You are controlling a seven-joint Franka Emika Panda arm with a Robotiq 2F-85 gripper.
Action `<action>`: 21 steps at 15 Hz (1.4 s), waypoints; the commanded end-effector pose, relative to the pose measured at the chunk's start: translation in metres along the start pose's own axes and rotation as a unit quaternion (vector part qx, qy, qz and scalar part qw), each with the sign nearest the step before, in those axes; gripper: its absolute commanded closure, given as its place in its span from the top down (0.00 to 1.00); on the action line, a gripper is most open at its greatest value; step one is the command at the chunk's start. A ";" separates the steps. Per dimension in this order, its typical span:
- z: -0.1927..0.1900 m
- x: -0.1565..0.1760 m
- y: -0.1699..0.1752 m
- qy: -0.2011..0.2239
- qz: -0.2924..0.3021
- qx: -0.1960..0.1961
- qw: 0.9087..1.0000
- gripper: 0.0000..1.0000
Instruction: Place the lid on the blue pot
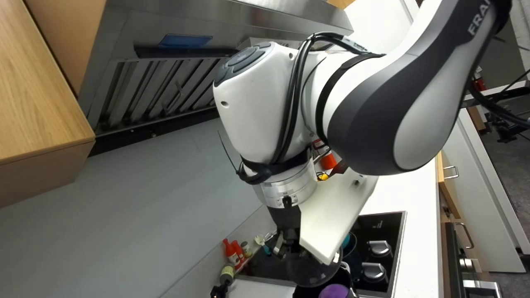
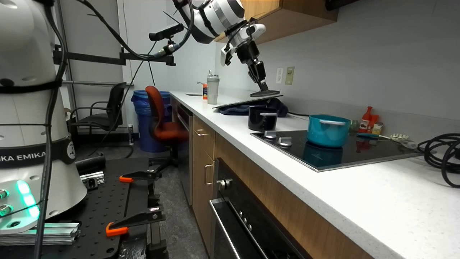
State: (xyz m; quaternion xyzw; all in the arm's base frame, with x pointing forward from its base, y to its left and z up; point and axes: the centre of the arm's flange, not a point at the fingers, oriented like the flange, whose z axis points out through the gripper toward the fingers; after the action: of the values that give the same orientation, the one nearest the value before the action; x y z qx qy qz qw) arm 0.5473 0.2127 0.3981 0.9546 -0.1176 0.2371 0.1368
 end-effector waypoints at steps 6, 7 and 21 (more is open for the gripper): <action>0.005 0.000 0.064 0.006 0.090 -0.042 0.995 0.04; 0.007 0.000 0.071 0.007 0.103 -0.045 0.994 0.04; 0.029 0.012 0.108 0.062 0.231 -0.086 0.967 0.04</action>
State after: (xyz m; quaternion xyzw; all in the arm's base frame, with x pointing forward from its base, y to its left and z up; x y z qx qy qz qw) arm 0.5416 0.1032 0.4040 0.8825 -0.3307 0.2920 0.1631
